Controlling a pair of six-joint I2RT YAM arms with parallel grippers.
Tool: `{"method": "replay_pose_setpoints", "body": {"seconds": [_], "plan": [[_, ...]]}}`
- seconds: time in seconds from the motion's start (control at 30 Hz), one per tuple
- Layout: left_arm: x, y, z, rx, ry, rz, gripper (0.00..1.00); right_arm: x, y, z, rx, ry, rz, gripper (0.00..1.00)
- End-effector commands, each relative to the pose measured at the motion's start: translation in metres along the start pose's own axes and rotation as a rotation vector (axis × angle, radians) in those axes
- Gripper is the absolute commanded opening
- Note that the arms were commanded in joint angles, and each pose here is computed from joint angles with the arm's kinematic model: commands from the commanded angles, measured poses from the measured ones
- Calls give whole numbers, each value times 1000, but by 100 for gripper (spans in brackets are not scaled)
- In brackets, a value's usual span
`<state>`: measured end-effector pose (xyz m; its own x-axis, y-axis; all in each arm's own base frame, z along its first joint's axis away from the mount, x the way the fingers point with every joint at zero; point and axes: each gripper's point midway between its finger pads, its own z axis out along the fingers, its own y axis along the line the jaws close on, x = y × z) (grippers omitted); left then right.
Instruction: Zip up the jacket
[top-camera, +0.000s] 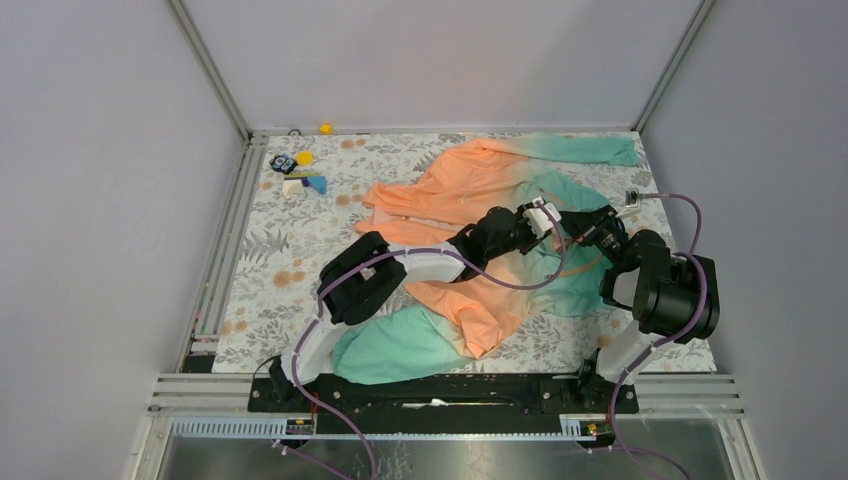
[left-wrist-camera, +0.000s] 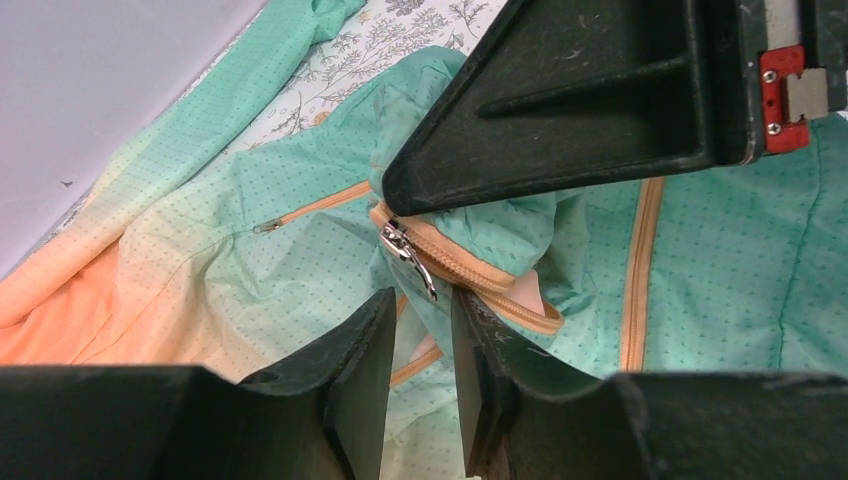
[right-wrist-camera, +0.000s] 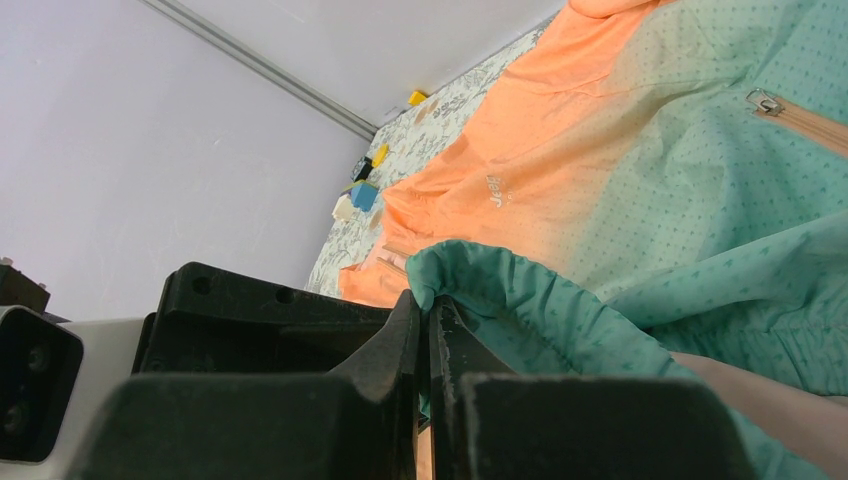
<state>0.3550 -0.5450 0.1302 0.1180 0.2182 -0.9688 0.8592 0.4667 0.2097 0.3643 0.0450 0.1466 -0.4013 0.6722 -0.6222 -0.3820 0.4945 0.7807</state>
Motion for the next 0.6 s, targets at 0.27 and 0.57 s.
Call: {"method": "replay_pose_setpoints", "body": {"seconds": [0.27,0.57], "plan": [[-36,8,4,-51,-75,36,32,-14,28,2,-99,-39,-134,0],[-40,13,7,-78,-68,39,28,-14,28,2,-100,-40,-135,0]]}}
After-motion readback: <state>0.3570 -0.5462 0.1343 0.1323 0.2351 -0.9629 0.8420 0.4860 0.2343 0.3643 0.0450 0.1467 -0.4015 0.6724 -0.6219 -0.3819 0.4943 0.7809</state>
